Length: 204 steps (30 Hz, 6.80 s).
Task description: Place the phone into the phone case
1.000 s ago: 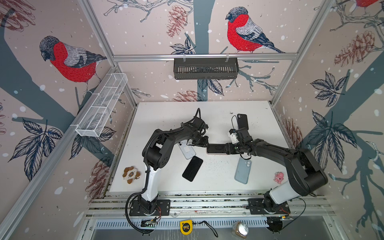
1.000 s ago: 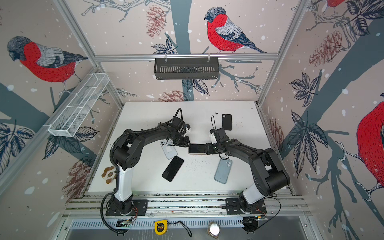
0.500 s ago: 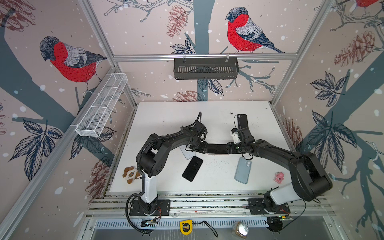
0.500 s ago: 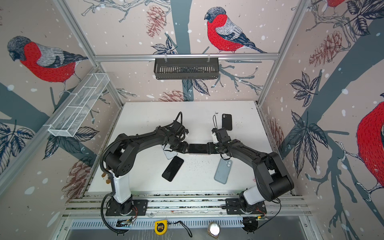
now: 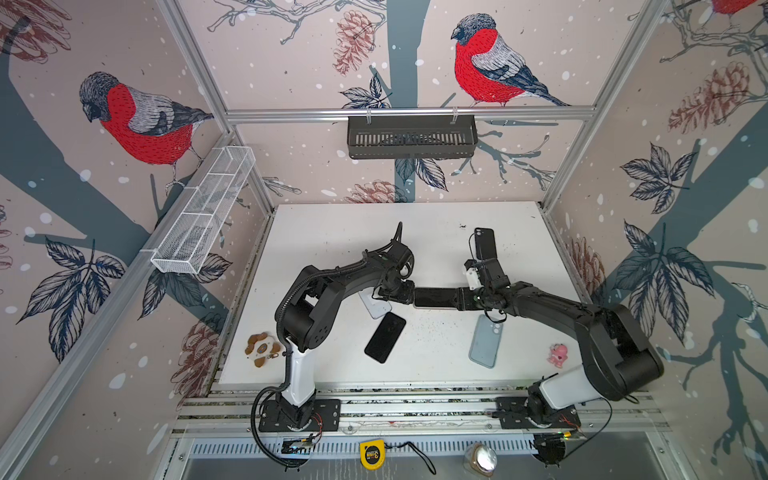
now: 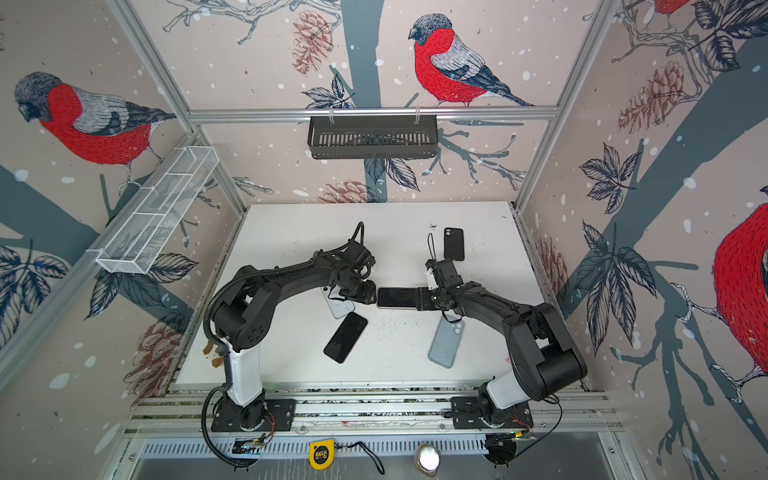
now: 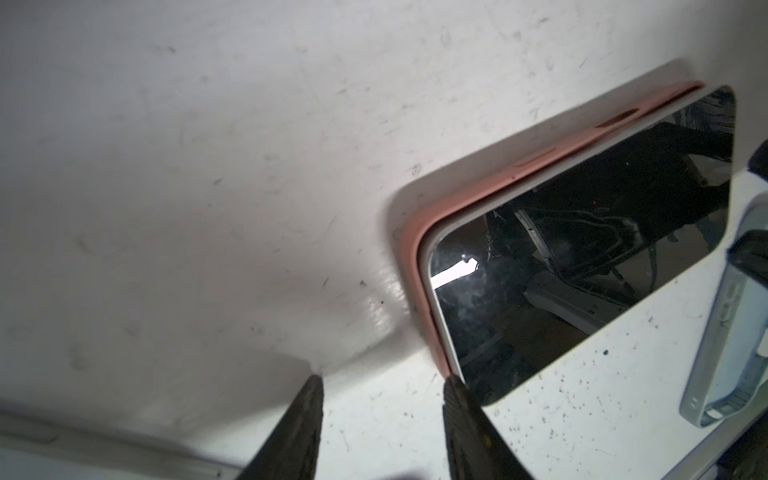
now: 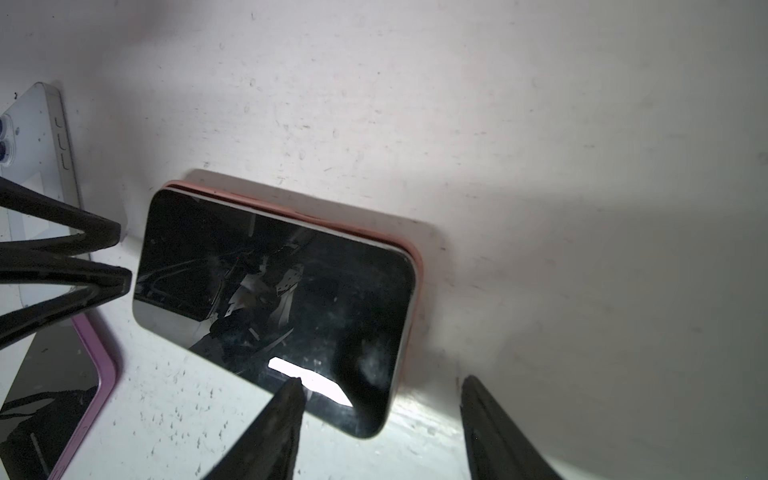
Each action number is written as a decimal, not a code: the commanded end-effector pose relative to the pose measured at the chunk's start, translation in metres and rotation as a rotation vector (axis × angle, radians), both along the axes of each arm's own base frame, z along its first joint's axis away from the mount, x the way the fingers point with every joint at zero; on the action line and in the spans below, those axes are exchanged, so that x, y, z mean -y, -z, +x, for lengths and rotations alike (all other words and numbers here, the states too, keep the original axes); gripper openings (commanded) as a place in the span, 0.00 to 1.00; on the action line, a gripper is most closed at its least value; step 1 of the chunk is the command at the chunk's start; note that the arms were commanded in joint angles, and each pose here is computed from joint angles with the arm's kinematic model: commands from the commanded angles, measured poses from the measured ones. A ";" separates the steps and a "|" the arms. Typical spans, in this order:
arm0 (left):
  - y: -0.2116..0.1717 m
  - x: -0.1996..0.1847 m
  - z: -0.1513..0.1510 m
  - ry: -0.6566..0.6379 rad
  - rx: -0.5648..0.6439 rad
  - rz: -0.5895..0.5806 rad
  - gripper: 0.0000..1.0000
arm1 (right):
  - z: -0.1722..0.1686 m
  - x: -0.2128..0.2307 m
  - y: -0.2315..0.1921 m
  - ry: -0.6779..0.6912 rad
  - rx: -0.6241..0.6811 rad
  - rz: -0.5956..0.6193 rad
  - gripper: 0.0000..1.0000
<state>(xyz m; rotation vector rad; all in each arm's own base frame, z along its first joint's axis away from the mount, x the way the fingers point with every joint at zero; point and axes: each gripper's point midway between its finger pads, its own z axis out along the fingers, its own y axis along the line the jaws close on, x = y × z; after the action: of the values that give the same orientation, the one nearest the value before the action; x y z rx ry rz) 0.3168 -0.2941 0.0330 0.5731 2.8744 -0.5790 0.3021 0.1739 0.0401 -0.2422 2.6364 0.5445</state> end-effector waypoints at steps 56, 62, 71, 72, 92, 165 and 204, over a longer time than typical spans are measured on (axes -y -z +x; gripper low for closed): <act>-0.043 -0.007 -0.011 -0.028 -0.003 -0.128 0.47 | 0.042 -0.003 -0.039 0.033 0.109 0.051 0.87; -0.031 -0.006 -0.057 -0.020 -0.038 -0.157 0.44 | 0.067 0.004 -0.012 0.112 -0.024 0.109 0.83; -0.001 -0.025 -0.063 -0.027 0.015 0.027 0.27 | 0.050 -0.010 0.018 0.134 -0.135 0.217 0.67; 0.000 -0.026 -0.061 -0.023 0.018 0.043 0.27 | 0.043 -0.009 0.019 0.135 -0.139 0.225 0.67; 0.002 -0.002 -0.030 0.018 0.013 0.085 0.30 | -0.043 -0.051 -0.020 0.063 -0.174 0.530 0.66; -0.065 -0.066 0.051 -0.111 0.151 -0.139 0.33 | 0.010 -0.065 -0.009 -0.111 -0.079 0.334 0.94; -0.098 -0.086 0.054 -0.142 0.246 -0.119 0.35 | 0.005 -0.096 0.044 -0.460 -0.173 -0.266 1.00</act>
<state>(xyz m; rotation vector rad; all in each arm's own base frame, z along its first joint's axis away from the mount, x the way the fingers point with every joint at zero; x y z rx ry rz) 0.3718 -0.2090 0.1295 0.3726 2.6060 -0.6058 0.3462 0.2988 0.0245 -0.8815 2.6202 0.4797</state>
